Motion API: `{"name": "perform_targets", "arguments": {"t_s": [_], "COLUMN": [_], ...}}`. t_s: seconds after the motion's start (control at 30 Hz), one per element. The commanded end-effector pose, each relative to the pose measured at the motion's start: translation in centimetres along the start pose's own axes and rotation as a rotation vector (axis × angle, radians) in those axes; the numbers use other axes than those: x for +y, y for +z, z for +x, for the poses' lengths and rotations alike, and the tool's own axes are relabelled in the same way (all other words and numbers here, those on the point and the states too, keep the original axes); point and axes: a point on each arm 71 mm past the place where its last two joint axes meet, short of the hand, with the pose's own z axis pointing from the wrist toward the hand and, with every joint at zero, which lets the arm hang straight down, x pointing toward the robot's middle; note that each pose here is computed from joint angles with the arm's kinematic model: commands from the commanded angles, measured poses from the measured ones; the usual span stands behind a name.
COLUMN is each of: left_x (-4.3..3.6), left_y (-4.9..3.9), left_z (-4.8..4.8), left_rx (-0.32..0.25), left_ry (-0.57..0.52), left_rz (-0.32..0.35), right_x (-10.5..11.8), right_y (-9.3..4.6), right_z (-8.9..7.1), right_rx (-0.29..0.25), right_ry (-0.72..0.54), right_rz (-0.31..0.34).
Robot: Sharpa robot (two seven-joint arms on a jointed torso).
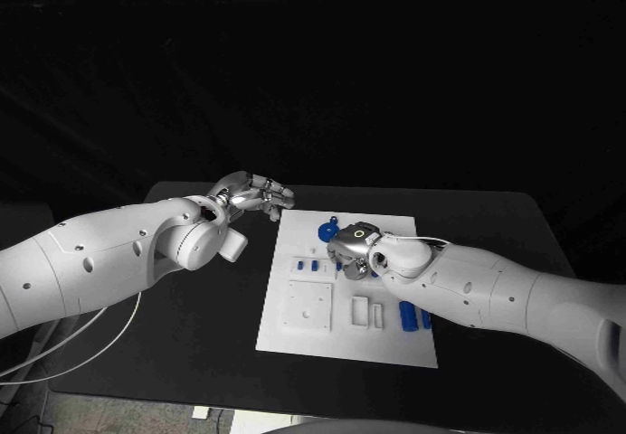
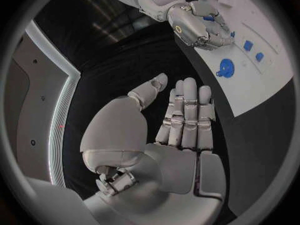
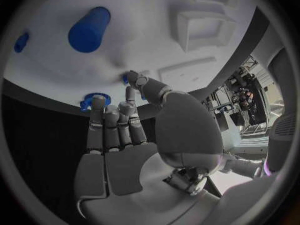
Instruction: Assemble the parts on the task board
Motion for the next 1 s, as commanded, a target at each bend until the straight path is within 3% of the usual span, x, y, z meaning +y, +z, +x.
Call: {"name": "perform_targets", "arguments": {"t_s": [0.03,1.0], "left_x": [-0.19,-0.19], "left_y": [0.07,0.11], "left_z": [0.15,0.20], "left_rx": [0.006,0.007], "left_ry": [-0.002,-0.001], "left_rz": [0.009,0.008], "right_x": [0.3,-0.3], "right_y": [0.0,0.1], "right_z": [0.2,1.2], "right_rx": [0.000,0.051], "right_ry": [-0.015,-0.029], "right_rz": [-0.023,0.008]}}
